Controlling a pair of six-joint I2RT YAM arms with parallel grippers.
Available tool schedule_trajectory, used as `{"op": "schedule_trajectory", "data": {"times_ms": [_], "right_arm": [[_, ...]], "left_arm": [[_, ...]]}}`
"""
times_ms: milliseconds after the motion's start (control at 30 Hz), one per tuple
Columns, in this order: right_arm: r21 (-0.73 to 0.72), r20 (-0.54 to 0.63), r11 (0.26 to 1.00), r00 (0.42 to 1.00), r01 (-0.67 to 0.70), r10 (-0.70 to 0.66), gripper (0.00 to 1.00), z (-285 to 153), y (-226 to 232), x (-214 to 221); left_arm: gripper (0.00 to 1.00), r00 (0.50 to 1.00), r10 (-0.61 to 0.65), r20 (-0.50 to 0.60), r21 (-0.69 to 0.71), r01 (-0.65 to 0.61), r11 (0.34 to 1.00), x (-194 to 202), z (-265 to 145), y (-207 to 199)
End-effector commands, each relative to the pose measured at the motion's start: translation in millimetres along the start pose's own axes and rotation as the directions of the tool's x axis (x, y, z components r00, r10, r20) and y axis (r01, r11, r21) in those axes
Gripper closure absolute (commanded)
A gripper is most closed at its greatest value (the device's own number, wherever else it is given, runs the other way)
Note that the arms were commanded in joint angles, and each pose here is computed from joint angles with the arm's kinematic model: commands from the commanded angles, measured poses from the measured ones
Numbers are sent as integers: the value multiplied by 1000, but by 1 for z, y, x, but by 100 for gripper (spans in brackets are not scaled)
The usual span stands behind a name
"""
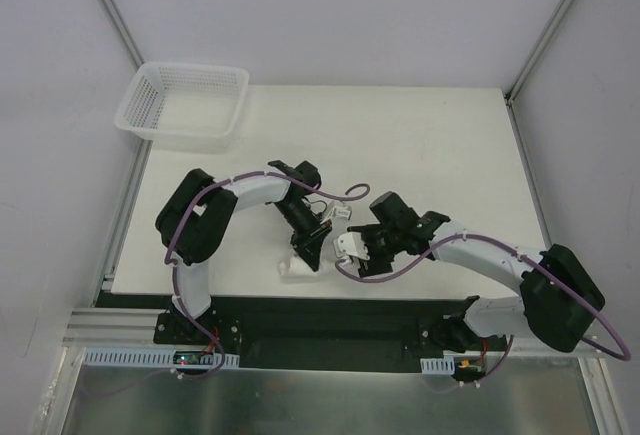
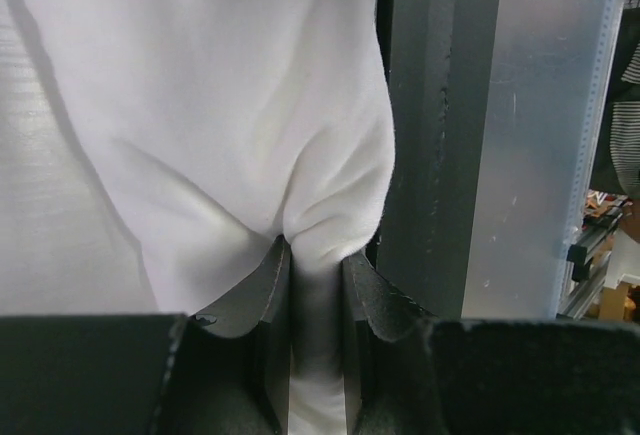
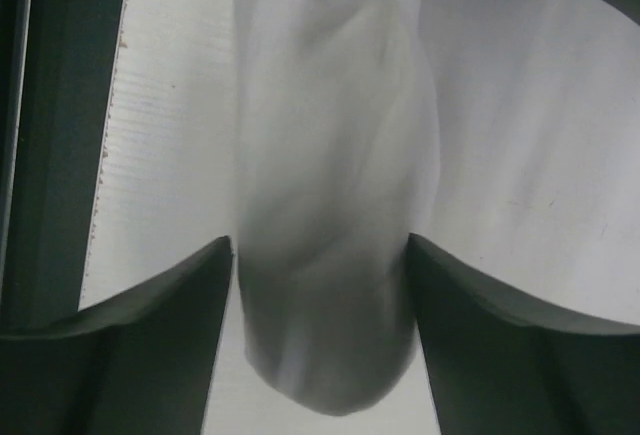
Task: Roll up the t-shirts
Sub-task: Roll the T-shirt to the center of the board.
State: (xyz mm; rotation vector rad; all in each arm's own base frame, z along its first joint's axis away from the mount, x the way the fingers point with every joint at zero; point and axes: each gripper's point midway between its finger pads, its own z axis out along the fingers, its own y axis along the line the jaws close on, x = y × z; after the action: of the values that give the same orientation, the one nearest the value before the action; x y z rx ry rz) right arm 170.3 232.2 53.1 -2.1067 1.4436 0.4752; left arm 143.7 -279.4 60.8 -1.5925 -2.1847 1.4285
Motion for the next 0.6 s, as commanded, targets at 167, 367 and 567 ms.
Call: {"op": "schedule_trajectory", "data": {"times_ms": [167,367,567], "right_arm": [[-199,-13,978,998,-60,59,72,1,25,-2],[-399,-117,885,971,-240,210,87,-5,33,0],[-466,-163,823,946,-325,281,87,-6,18,-6]], "left_arm": [[93,997,-79,13,8,79,997,18,-11,-6],[71,995,-82,63,-254,95,963,23,-38,27],[61,976,-100,192,-417,174,892,25,-81,28]]}}
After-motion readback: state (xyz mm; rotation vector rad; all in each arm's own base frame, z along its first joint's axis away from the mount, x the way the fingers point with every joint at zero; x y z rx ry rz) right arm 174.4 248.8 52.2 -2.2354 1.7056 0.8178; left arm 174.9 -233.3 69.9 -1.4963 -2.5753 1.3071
